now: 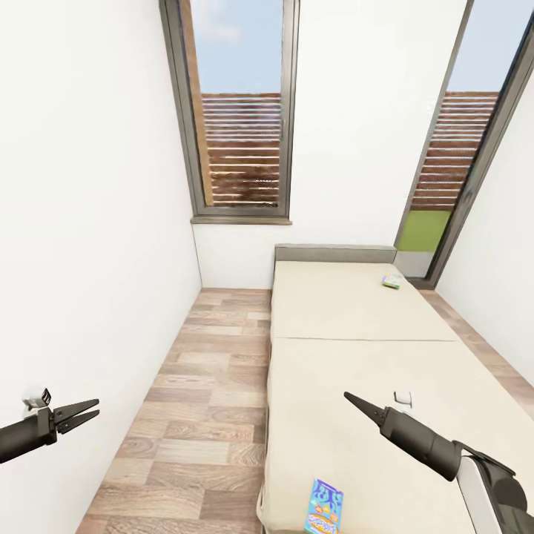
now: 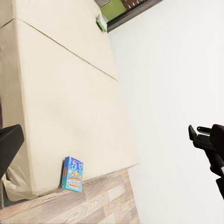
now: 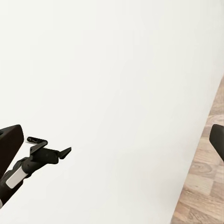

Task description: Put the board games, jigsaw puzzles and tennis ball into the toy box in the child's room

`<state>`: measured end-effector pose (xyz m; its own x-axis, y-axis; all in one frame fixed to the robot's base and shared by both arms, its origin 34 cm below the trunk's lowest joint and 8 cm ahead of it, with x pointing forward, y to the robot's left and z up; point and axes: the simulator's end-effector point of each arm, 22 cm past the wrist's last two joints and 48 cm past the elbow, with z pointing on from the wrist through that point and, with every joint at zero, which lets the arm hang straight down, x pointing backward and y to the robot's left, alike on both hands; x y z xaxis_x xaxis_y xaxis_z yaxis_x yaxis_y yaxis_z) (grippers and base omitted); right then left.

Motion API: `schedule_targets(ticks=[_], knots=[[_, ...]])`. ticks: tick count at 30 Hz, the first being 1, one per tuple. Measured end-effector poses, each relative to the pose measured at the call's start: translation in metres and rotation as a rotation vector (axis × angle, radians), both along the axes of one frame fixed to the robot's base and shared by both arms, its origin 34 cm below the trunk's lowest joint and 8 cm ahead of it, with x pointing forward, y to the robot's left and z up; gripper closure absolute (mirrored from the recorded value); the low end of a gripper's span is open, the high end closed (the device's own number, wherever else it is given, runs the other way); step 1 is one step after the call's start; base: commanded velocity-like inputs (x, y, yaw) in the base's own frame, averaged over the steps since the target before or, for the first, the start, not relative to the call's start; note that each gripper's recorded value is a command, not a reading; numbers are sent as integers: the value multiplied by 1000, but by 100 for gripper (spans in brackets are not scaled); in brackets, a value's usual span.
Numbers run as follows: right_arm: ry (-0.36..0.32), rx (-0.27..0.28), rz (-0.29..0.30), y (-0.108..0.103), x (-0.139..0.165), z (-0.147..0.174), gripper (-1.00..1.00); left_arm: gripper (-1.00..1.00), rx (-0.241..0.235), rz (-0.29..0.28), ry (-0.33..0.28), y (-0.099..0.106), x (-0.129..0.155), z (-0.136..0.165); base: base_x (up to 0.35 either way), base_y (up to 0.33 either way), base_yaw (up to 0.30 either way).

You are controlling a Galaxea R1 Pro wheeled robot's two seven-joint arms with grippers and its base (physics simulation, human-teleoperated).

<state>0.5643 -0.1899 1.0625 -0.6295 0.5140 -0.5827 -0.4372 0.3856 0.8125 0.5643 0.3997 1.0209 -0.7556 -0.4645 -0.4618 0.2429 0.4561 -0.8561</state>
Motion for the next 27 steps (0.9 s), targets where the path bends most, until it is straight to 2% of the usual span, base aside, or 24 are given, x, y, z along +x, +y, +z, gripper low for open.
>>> schedule_targets(ticks=[6,12,27], knots=[[25,-28,-25,-3,4,-9,-100,-100,3,-1,0,0,0,-1,0,3,0],[90,-102,-90,-13,13,-31,-100,-100,7,-5,3,-2,0,-2,0,0,0],[189,-207,-174,-30,22,-62,-100,-100,12,-13,0,-4,1,-1,0,0,0]])
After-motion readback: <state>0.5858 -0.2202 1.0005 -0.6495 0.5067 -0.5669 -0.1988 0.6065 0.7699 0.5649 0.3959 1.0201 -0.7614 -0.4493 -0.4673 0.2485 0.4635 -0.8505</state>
